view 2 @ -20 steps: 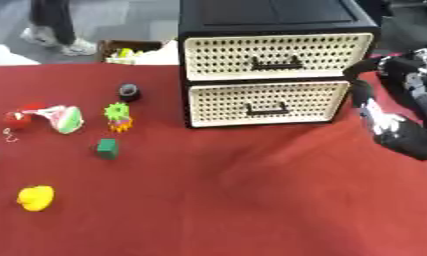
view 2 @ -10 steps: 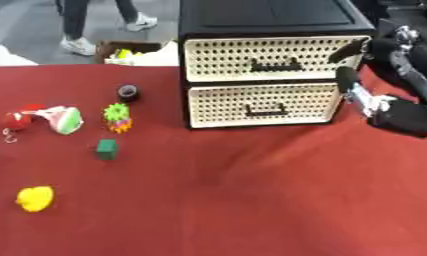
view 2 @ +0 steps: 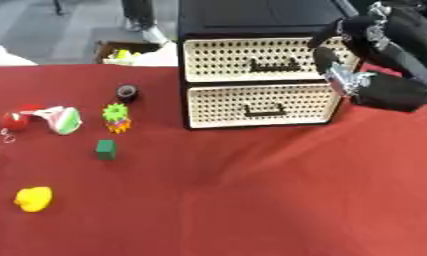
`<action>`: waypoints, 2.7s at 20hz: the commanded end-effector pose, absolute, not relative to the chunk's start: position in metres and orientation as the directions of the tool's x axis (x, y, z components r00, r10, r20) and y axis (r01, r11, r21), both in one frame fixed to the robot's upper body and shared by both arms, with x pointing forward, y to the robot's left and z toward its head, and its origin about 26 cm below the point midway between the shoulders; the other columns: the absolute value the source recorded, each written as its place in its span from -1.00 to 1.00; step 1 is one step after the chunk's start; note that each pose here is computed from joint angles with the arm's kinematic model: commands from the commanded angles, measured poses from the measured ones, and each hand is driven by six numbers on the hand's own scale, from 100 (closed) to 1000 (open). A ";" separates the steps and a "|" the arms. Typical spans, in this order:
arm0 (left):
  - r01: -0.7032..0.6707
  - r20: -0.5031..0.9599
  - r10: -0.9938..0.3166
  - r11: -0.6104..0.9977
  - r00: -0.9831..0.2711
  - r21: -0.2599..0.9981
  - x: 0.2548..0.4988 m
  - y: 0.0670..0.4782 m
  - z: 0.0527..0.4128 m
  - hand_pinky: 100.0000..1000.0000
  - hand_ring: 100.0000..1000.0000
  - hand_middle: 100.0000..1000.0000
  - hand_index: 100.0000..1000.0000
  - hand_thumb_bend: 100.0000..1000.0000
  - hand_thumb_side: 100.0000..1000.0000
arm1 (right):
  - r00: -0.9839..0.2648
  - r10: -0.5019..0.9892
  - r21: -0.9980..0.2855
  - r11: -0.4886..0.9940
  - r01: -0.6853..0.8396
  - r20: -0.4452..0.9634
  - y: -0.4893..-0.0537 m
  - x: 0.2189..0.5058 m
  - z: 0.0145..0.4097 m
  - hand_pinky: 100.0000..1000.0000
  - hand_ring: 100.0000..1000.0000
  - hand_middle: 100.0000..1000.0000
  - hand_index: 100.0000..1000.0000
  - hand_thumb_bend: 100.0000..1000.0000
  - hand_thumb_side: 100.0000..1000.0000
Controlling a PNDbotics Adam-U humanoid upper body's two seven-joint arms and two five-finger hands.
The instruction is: Pick up objects from table and place into drawer.
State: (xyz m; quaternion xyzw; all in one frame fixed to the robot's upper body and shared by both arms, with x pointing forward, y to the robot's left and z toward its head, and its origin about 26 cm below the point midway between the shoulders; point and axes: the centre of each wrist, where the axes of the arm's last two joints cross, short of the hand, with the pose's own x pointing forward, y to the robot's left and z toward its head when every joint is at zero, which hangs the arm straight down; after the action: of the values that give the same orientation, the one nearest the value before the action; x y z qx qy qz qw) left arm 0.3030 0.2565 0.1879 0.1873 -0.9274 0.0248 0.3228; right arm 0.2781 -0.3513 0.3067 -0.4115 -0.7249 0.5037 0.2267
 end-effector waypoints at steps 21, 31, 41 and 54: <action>-0.334 0.575 -0.327 0.938 -0.750 0.097 0.301 0.255 0.197 0.22 -0.01 0.24 0.44 -1.00 0.56 | -0.465 0.880 -0.963 0.036 0.269 -0.097 -0.343 0.294 0.321 -1.00 -1.00 -1.00 0.41 -1.00 1.00; -0.330 0.576 -0.322 0.939 -0.752 0.095 0.302 0.254 0.197 0.22 -0.02 0.24 0.43 -1.00 0.56 | -0.443 0.894 -0.968 0.055 0.244 -0.061 -0.357 0.307 0.310 -1.00 -1.00 -1.00 0.40 -1.00 1.00; -0.325 0.575 -0.318 0.941 -0.754 0.094 0.302 0.253 0.198 0.22 -0.02 0.25 0.43 -1.00 0.56 | -0.440 0.897 -0.967 0.082 0.242 -0.034 -0.360 0.314 0.308 -1.00 -1.00 -1.00 0.45 -1.00 1.00; -0.319 0.574 -0.313 0.943 -0.757 0.095 0.302 0.252 0.198 0.23 -0.02 0.25 0.44 -1.00 0.57 | -0.425 0.905 -0.974 0.088 0.211 -0.010 -0.366 0.323 0.304 -1.00 -1.00 -1.00 0.49 -1.00 1.00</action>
State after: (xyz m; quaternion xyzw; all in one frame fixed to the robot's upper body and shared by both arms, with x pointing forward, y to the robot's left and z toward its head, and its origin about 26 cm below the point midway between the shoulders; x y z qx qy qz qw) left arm 0.3041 0.2512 0.1902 0.1699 -0.9320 0.0099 0.3200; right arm 0.3250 -0.3639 0.2937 -0.4137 -0.6623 0.5258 0.3373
